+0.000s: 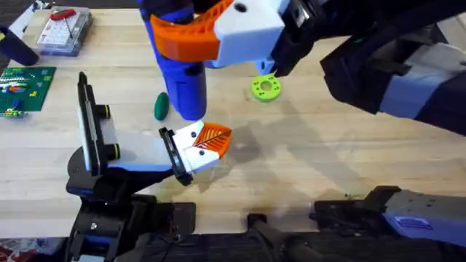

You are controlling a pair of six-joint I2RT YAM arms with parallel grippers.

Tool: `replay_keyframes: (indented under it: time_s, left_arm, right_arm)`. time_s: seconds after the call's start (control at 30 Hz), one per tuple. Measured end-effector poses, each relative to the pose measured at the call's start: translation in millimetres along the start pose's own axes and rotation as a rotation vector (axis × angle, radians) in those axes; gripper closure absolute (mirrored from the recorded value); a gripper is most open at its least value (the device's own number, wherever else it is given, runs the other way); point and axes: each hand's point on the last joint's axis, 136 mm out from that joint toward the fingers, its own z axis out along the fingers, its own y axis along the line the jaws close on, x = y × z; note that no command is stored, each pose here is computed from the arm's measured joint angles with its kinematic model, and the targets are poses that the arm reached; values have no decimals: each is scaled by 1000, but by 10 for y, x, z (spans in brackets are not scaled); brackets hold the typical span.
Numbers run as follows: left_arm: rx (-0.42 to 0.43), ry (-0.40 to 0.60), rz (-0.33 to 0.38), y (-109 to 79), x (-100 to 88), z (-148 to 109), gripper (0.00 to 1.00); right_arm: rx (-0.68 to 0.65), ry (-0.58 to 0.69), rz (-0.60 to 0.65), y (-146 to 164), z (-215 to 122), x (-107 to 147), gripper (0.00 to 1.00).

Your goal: Pick up the gripper from the table and insert it into the empty holder that is missing its gripper. Then pick up a screw, insert it into the mounting hole, and use the screwdriver to tighten it. Finally, clean up the table by picking up the vegetable and placing it into the bucket.

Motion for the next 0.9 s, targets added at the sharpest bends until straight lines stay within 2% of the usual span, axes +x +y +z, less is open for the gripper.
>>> replay_keyframes:
  time_s: [0.2, 0.43, 0.9]
  left_arm:
    - [0, 0, 0, 0, 0, 0, 984]
    - [0, 0, 0, 0, 0, 0, 984]
    - [0, 0, 0, 0, 0, 0, 984]
  right_arm:
    - [6, 12, 18, -79, 6, 115, 975]
    - [7, 13, 7, -87, 7, 127, 975]
    - [-19, 33, -6, 1, 78, 295, 975]
